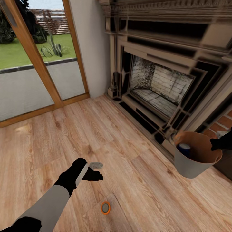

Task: Put the three can of soda from the living room inside the tash can in the kitchen.

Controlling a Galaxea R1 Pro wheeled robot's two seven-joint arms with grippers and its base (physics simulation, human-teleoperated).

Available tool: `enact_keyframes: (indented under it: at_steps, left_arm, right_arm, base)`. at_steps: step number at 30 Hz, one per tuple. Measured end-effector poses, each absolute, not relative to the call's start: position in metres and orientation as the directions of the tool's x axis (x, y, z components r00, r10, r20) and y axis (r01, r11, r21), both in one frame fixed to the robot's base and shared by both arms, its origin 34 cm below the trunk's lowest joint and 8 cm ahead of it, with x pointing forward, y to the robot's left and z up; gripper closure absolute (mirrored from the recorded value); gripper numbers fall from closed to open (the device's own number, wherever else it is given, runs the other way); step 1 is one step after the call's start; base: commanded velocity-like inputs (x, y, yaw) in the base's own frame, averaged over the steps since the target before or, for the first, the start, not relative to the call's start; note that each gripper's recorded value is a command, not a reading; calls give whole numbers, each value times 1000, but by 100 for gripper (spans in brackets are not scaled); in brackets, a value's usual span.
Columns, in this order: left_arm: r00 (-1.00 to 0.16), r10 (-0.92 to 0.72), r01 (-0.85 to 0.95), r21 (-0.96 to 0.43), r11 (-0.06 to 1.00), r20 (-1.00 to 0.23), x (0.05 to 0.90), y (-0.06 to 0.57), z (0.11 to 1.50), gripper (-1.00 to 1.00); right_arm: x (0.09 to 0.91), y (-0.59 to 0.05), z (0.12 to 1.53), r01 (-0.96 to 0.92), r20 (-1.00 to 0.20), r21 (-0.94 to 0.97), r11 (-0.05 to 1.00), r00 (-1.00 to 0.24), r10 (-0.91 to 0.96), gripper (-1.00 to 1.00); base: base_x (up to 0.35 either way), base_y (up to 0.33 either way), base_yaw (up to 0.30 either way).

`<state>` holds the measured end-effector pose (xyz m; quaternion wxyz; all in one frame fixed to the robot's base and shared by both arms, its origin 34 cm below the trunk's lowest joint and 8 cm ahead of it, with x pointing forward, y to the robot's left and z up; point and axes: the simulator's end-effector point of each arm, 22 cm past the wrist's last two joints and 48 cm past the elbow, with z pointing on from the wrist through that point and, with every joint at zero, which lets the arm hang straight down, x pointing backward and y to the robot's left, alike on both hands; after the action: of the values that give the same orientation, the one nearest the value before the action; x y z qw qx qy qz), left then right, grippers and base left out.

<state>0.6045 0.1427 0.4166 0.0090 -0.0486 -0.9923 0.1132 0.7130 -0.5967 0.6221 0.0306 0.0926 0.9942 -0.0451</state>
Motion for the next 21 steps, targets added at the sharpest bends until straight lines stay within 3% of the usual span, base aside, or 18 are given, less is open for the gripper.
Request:
enact_keyframes:
  at_steps: [12, 21]
  left_arm:
    - [-995, 99, 93, -227, 969, 15, 598, 142, 387, -100]
    - [-994, 99, 106, -284, 953, -39, 607, 108, 394, -100]
  right_arm:
    - [726, -602, 614, 169, -85, -114, 979, -984, 159, 100]
    - [713, -623, 620, 146, -52, -185, 972, -989, 139, 100]
  base:
    - [0, 0, 0]
    - [0, 0, 0]
